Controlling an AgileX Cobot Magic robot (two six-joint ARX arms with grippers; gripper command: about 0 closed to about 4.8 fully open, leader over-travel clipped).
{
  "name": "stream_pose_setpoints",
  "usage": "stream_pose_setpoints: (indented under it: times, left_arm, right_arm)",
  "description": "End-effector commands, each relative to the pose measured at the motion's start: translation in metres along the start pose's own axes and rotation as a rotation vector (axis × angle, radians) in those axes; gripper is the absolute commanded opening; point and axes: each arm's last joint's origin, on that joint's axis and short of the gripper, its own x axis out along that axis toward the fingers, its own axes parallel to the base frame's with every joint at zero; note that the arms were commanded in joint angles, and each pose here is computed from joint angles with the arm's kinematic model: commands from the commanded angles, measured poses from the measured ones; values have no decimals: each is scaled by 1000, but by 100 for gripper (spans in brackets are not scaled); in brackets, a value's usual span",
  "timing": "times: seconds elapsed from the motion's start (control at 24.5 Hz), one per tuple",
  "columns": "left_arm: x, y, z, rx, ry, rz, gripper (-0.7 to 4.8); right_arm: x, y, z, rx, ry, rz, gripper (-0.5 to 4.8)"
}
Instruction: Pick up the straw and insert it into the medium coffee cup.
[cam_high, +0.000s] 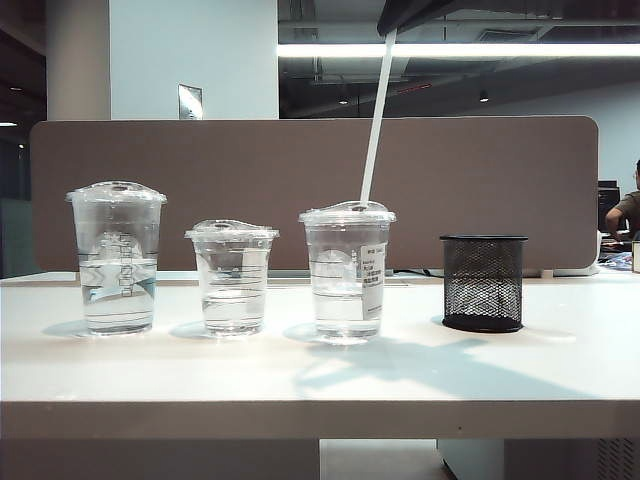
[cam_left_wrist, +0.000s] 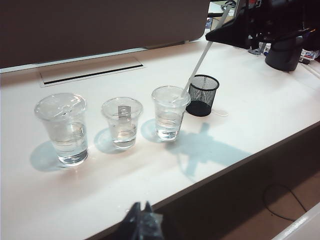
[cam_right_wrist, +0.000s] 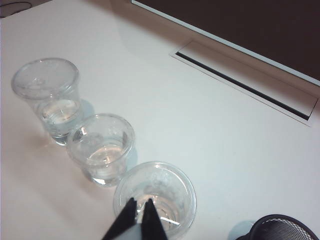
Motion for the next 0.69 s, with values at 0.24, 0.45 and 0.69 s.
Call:
stream_pose_setpoints:
  times: [0.24,0.45,0.69]
  left_arm:
    - [0,0,1,2,-6,-3,-4]
    - [0,0,1,2,-6,-3,-4]
    - [0,0,1,2,-6,-3,-4]
  right_arm:
    - [21,1,-8,-2,56,10,21]
    - [53,2,-20,-1,92,25,35]
    - [65,2,-20,-2,48,47,479]
